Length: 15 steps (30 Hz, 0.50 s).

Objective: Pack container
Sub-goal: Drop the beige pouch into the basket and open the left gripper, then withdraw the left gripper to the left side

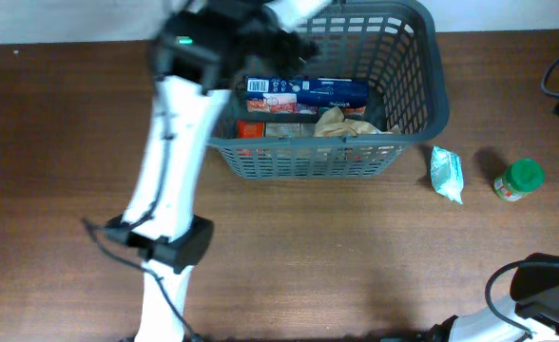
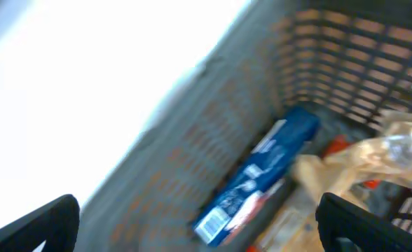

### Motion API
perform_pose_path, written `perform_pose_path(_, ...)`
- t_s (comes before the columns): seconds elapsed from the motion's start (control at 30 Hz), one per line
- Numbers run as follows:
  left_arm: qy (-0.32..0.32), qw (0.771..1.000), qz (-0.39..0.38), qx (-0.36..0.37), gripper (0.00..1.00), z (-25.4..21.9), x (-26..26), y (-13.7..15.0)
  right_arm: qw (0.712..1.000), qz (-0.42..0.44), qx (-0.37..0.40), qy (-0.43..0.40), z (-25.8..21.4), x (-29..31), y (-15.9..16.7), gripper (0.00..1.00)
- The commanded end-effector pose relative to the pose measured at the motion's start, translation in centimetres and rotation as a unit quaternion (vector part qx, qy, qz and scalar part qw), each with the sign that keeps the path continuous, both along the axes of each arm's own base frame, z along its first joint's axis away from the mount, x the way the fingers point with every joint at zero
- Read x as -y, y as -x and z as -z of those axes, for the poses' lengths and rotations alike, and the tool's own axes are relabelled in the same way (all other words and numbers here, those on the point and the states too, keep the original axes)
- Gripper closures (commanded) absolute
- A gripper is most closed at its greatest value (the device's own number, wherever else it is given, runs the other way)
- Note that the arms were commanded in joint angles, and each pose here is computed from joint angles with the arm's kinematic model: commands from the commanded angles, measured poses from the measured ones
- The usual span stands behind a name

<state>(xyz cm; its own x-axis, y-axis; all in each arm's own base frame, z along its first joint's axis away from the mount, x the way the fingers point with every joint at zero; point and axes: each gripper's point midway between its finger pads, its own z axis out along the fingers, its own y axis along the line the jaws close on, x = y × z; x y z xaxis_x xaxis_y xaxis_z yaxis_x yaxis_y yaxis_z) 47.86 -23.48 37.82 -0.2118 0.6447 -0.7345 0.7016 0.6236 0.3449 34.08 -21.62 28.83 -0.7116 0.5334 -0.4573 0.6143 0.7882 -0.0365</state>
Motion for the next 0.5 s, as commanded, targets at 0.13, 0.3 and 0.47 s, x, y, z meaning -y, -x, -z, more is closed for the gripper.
perform_pose_path(0.13, -0.008, 0.978, -0.201, 0.061, 0.01, -7.1, -13.4, 1.6, 1.000, 0.004, 0.008, -0.001, -0.3, 0.2, -0.1, 0.01)
perform_pose_path(0.3, -0.007, 0.942, -0.331, 0.051, 0.01, -7.6, -23.3, 2.8, 1.000, 0.003, 0.011, -0.002, -0.3, 0.1, -0.2, 0.01)
perform_pose_path(0.47, 0.043, 0.898, -0.435, -0.040, 0.01, -3.6, -31.5, 4.7, 0.995, -0.038, 0.038, -0.081, 0.0, -3.0, -1.2, 0.01)
